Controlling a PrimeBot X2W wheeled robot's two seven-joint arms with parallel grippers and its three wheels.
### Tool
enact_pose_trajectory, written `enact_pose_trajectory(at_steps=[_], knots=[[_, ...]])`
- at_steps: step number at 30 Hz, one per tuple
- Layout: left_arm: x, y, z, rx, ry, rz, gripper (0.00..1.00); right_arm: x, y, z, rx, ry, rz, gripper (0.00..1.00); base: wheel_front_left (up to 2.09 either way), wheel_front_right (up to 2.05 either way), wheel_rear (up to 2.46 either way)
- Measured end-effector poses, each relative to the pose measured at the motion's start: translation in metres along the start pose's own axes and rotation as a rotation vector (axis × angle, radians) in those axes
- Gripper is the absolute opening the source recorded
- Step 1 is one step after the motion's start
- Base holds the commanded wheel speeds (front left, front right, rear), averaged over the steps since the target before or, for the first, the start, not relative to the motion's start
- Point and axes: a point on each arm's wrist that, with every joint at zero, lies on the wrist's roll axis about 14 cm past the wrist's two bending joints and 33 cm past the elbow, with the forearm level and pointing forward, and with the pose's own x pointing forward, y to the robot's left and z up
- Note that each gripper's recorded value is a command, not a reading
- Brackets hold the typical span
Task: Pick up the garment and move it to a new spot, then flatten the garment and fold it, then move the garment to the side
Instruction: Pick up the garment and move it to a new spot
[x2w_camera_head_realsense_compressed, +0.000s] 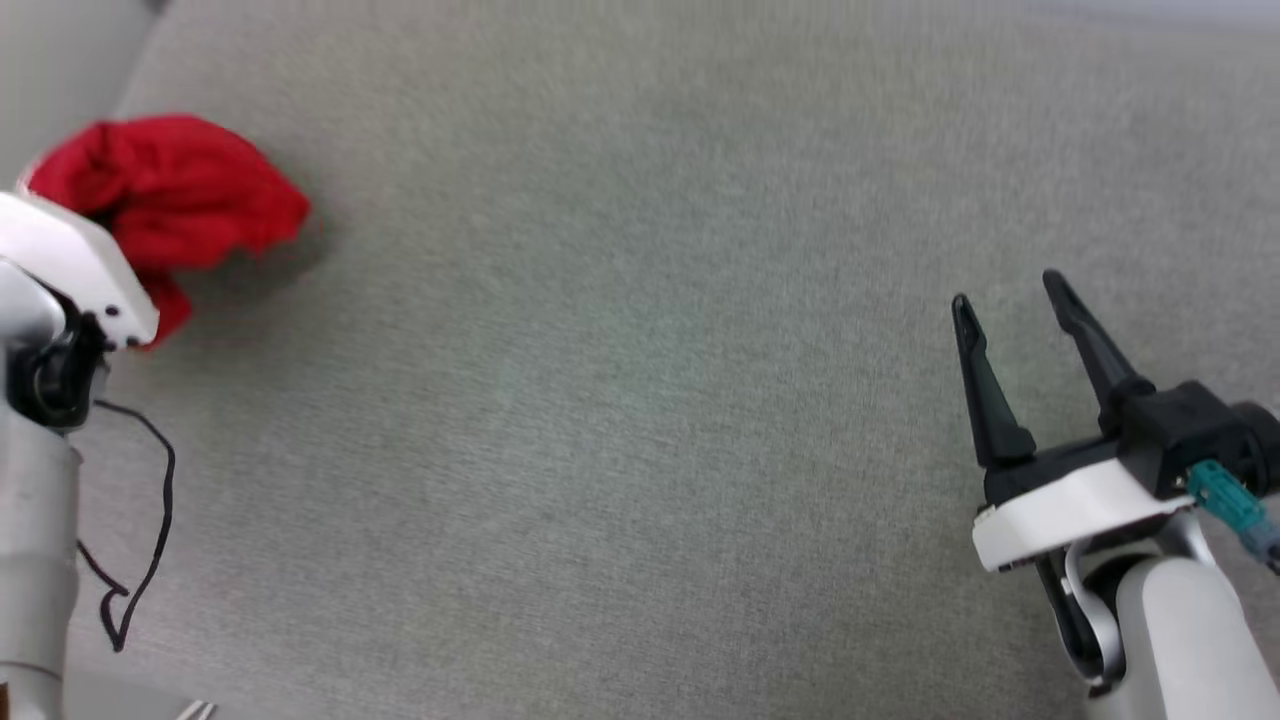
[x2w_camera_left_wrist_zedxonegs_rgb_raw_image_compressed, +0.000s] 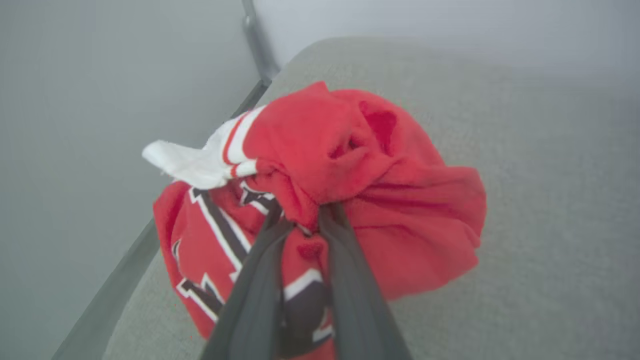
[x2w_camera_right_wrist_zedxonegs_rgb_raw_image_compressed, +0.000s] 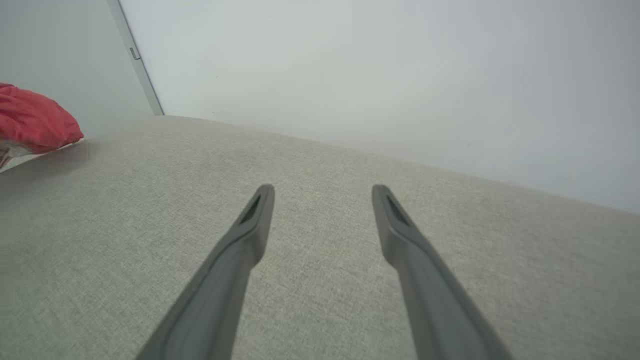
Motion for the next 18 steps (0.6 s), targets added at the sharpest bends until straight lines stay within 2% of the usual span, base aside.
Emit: enact_pose_trajectory(at_steps=[1,2,6,9,13,18], knots=[[0.000,0.000,0.000,0.000,0.000,0.000,0.00,0.000,0.000,0.000,0.000,0.000,0.000,1.00,0.00,0.00,0.00],[-0.013,-0.002,0.030,0.002,-0.145,-0.011,0.00,-0.006,0.003,0.009,-0.003,-0.016,-0.003,1.00,0.00,0.00,0.00],[-0.047,-0.006,0.086,0.016,-0.417,-0.031,0.00,-0.019,0.010,0.031,-0.011,-0.057,-0.007,1.00,0.00,0.00,0.00],[-0.073,-0.024,0.115,0.005,-0.582,-0.082,0.00,-0.032,0.009,0.044,-0.020,-0.077,-0.025,1.00,0.00,0.00,0.00],[-0.101,-0.068,0.134,-0.019,-0.724,-0.196,0.00,-0.051,0.002,0.058,-0.035,-0.100,-0.064,1.00,0.00,0.00,0.00],[-0.122,-0.155,0.121,-0.038,-0.761,-0.415,0.00,-0.076,-0.015,0.064,-0.049,-0.097,-0.133,1.00,0.00,0.00,0.00]])
